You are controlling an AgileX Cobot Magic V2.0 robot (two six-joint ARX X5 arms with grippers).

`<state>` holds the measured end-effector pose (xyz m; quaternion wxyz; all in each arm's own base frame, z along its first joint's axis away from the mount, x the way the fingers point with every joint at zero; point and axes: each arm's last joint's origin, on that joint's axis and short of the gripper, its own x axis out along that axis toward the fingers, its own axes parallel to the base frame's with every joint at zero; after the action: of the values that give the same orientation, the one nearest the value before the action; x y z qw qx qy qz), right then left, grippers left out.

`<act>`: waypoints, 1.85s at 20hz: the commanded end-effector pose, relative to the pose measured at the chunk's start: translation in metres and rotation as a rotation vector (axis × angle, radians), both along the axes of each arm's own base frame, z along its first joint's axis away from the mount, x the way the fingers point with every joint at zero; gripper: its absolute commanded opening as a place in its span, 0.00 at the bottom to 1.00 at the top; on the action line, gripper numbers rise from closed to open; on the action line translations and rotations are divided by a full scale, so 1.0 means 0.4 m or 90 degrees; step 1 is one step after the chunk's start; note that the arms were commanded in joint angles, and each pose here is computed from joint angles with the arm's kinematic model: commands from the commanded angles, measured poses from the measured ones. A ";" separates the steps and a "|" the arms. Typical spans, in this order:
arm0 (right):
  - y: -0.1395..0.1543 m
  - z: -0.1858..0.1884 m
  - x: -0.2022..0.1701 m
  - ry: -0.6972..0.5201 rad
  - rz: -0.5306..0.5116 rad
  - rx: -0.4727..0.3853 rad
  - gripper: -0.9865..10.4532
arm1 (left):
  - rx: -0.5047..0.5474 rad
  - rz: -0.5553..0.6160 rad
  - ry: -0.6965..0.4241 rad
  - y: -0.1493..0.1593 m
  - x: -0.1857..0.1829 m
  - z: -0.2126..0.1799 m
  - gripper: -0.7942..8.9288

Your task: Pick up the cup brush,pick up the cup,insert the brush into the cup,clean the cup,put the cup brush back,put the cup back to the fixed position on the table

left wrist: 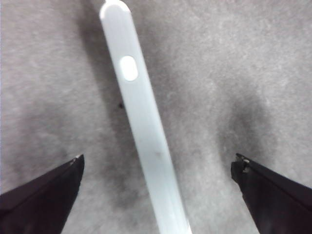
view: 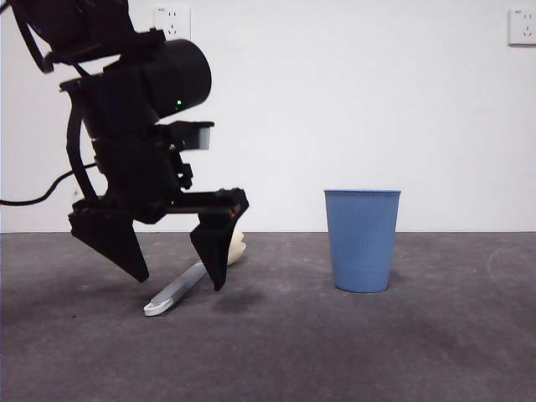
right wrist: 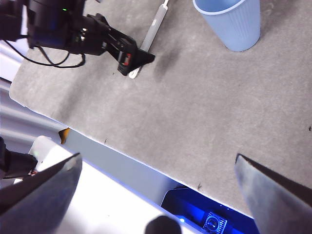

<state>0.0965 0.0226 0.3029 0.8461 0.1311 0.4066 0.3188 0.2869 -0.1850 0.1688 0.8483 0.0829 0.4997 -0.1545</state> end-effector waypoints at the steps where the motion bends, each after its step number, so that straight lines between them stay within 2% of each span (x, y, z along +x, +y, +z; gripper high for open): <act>1: 0.000 0.003 0.000 -0.011 0.008 -0.004 0.61 | -0.003 0.017 0.007 -0.003 0.003 -0.015 0.65; 4: 0.000 0.003 0.000 -0.011 0.008 -0.004 0.61 | -0.004 0.018 0.004 -0.004 0.005 -0.015 0.49; 7: 0.000 0.003 0.000 -0.011 0.007 -0.004 0.61 | 0.001 0.040 0.030 -0.004 0.007 -0.043 0.49; 8: 0.000 0.003 0.000 -0.011 0.008 -0.004 0.61 | 0.000 0.045 0.045 -0.006 0.007 -0.055 0.45; 11: 0.000 0.003 0.000 -0.011 0.007 -0.004 0.61 | 0.009 0.041 0.051 -0.011 0.003 -0.064 0.20; 13: 0.000 0.003 0.000 -0.011 0.008 -0.004 0.61 | 0.004 0.040 0.050 -0.011 0.003 -0.060 0.10; 14: 0.000 0.003 0.000 -0.011 0.007 -0.004 0.61 | 0.006 0.040 0.051 -0.010 0.001 -0.056 0.07; 19: 0.000 0.003 0.000 -0.011 0.008 -0.004 0.61 | 0.000 0.027 0.027 0.003 -0.011 0.000 0.07; 25: 0.003 -0.004 0.027 0.018 0.000 0.007 0.61 | -0.033 -0.008 -0.063 0.047 -0.068 0.163 0.07; 28: 0.018 -0.003 0.081 -0.039 0.019 0.004 0.61 | -0.058 -0.019 -0.105 0.090 -0.134 0.263 0.07; 34: 0.106 -0.092 0.180 -0.118 0.016 -0.088 0.61 | -0.105 -0.039 -0.174 0.178 -0.275 0.397 0.07; 37: 0.164 -0.160 0.207 -0.168 -0.022 -0.137 0.61 | -0.107 -0.039 -0.180 0.212 -0.327 0.421 0.07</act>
<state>0.1787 0.0868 0.2426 0.9022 -0.0022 0.3234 0.2854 0.1568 -0.1006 0.3391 0.9099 0.0416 0.3579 -0.2057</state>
